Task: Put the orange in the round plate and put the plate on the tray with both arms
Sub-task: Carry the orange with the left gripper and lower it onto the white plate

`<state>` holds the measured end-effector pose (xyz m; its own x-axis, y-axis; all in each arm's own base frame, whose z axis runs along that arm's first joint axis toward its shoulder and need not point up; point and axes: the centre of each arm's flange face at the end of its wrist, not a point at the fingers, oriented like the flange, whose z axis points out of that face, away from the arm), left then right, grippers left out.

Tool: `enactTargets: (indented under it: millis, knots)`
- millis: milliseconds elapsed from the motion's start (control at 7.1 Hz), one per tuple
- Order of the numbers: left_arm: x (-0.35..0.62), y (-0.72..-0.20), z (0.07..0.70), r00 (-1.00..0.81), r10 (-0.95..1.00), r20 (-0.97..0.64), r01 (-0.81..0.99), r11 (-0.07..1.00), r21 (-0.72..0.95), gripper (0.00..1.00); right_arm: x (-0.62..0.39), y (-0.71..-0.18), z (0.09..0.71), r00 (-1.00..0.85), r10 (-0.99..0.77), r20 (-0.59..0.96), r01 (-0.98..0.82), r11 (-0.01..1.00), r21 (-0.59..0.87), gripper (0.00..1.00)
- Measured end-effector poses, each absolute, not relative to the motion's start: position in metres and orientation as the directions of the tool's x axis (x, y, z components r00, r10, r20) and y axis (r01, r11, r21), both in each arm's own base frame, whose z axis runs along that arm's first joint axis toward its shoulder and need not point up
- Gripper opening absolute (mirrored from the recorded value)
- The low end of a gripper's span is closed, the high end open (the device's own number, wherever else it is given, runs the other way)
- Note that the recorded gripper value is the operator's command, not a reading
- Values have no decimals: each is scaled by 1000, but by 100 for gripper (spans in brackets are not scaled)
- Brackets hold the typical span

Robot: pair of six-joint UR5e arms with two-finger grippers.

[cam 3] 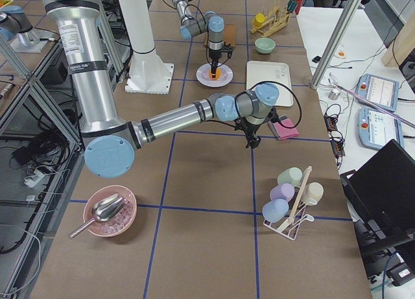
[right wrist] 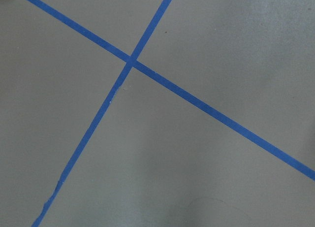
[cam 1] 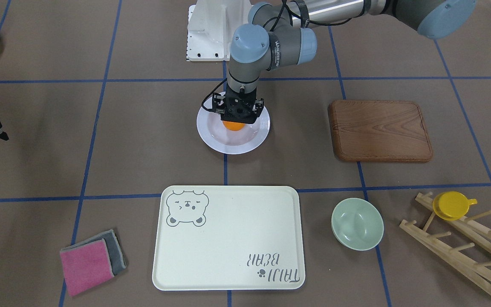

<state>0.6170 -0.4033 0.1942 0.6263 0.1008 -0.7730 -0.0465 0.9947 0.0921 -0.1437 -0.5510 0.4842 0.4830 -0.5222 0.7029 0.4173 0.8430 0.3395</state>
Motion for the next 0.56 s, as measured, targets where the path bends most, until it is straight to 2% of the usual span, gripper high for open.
enactTargets:
  millis: [141, 564]
  knots:
    - [619, -405, 196, 632, 99, -769, -45, 995, 91, 100, -148, -550, 484, 480, -526, 702, 424, 840, 339, 100]
    - [608, -412, 187, 619, 95, -779, -26, 995, 101, 100, -166, -547, 476, 522, -433, 735, 341, 896, 285, 99]
